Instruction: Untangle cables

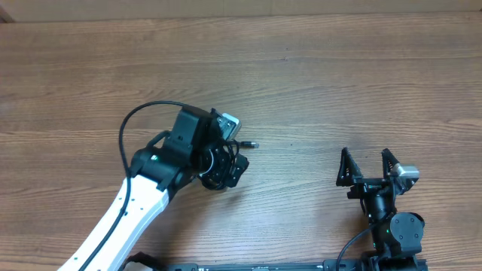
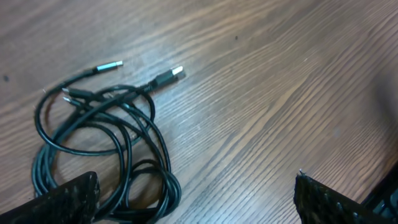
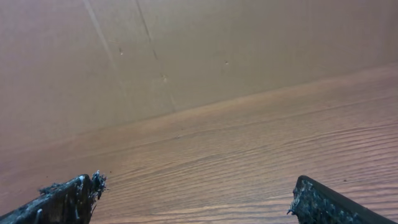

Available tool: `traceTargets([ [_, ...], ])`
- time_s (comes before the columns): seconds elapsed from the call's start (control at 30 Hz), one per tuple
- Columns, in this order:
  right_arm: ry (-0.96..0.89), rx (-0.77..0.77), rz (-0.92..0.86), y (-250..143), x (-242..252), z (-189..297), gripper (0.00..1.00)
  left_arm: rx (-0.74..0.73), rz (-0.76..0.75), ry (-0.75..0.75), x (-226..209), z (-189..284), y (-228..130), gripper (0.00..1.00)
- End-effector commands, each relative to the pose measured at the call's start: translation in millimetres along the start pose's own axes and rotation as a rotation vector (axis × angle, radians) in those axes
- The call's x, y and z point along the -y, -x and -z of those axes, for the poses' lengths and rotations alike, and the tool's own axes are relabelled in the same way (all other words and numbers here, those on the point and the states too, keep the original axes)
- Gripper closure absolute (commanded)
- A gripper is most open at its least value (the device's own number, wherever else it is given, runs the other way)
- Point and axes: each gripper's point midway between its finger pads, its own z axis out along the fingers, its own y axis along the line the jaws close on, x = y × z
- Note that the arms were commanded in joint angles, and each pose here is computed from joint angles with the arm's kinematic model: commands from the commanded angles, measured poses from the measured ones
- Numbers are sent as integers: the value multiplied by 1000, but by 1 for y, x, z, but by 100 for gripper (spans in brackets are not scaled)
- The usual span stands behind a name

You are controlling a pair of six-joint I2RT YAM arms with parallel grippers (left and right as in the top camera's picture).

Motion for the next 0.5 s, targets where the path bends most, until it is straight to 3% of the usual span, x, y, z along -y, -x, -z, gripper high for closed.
traceTargets([
  [0.0,-9,5,-1,-1,2,0,0,-21,2,-17,3,-7,4,0],
  [0.47,-9,5,-1,-1,2,0,0,-174,109,57,-24,-59,-18,0],
])
